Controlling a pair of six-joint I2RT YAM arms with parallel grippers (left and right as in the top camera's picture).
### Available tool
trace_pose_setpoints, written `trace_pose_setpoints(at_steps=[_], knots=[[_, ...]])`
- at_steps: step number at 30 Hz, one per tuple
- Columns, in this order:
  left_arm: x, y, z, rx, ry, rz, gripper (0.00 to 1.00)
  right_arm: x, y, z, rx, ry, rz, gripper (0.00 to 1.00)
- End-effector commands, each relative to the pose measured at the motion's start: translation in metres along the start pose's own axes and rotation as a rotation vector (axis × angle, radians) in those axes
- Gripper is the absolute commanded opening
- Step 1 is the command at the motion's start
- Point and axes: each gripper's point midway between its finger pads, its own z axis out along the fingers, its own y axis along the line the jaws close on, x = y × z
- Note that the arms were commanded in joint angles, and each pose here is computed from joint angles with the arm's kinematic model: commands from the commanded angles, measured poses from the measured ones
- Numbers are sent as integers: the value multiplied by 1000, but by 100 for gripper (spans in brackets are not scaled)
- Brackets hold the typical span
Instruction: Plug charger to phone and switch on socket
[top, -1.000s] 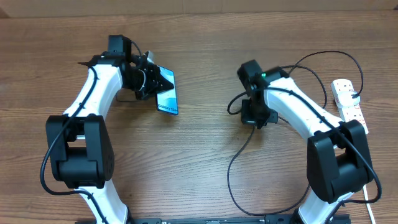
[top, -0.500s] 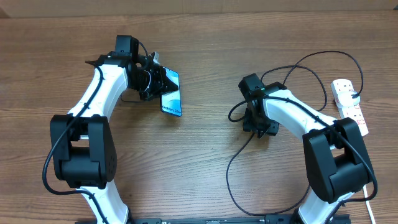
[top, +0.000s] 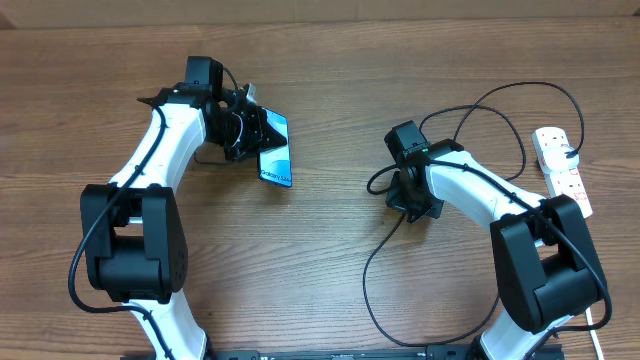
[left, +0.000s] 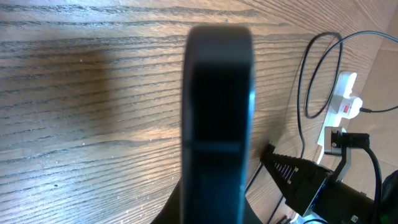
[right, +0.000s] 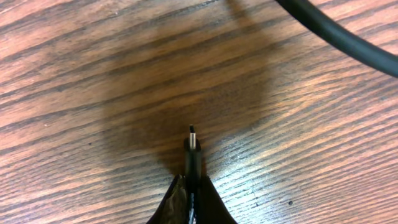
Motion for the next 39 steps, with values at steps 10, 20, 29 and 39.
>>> trace_pose_setpoints(at_steps=[10, 20, 29, 39], knots=[[14, -91, -32, 513, 82, 193, 4, 10, -9, 19, -179, 177, 14, 7], [13, -93, -33, 521, 82, 190, 4, 24, -21, 38, -165, 182, 14, 4], [9, -114, -46, 641, 107, 162, 5, 39, 68, -66, -885, 312, -326, 4], [8, -140, -48, 702, 144, 136, 4, 104, 115, -191, -1491, 345, -694, 4]])
